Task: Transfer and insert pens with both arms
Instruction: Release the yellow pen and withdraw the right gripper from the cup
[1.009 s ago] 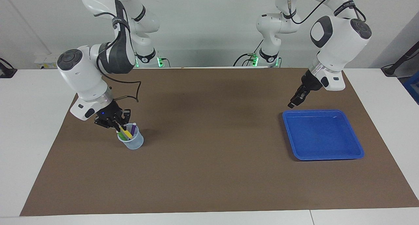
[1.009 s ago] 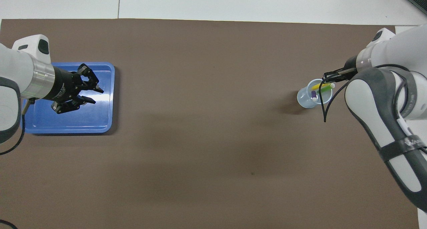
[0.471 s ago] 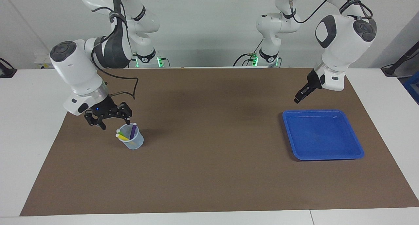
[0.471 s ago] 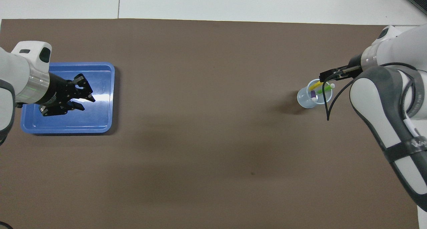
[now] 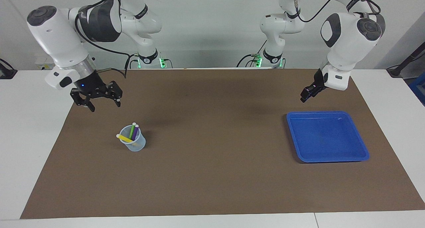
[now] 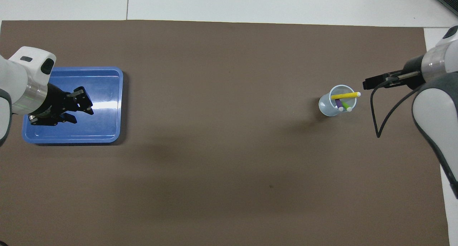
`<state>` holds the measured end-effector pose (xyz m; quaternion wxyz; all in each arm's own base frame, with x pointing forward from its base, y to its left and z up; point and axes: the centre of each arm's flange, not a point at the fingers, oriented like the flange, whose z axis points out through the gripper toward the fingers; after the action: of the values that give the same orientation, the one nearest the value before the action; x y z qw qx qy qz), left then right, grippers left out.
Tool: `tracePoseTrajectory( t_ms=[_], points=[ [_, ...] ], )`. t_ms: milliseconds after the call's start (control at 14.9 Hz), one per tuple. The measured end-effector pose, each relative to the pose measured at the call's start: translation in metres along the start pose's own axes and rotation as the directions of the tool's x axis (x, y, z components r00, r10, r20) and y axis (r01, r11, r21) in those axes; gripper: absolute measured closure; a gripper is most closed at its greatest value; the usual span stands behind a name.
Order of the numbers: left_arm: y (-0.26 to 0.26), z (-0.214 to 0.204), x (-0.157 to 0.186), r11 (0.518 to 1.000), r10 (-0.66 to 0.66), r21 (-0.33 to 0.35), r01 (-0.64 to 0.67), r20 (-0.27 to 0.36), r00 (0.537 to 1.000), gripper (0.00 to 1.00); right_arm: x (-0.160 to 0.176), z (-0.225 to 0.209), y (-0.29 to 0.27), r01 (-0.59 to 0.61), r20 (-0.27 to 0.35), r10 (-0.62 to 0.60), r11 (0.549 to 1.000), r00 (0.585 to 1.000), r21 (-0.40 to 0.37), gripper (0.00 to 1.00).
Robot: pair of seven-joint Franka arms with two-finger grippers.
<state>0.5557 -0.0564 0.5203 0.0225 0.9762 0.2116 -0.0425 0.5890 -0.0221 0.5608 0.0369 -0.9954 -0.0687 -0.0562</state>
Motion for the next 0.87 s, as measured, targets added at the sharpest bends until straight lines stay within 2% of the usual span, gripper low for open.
tracePoseTrajectory(
  t_ms=[134, 202, 538, 874],
  points=[
    [-0.003, -0.002, 0.002, 1.000, -0.005, -0.004, 0.005, -0.008, 1.000, 0.05, -0.011, -0.012, 0.000, -0.003, 0.054, 0.002, 1.000, 0.999, 0.010, 0.00],
    [-0.006, -0.003, 0.004, 1.000, -0.013, -0.006, 0.013, -0.010, 1.000, 0.00, -0.015, -0.017, -0.001, -0.002, 0.076, 0.001, 1.000, 0.997, 0.013, 0.00],
    [-0.013, -0.005, 0.010, 1.000, -0.021, -0.015, 0.021, -0.026, 0.999, 0.00, -0.022, -0.019, -0.001, 0.014, 0.141, -0.010, 1.000, 0.990, -0.026, 0.00],
    [-0.019, -0.012, 0.010, 0.999, 0.051, -0.011, -0.051, -0.020, 0.999, 0.00, -0.022, -0.021, 0.001, 0.020, 0.143, -0.012, 0.999, 0.990, -0.049, 0.00]
  ],
)
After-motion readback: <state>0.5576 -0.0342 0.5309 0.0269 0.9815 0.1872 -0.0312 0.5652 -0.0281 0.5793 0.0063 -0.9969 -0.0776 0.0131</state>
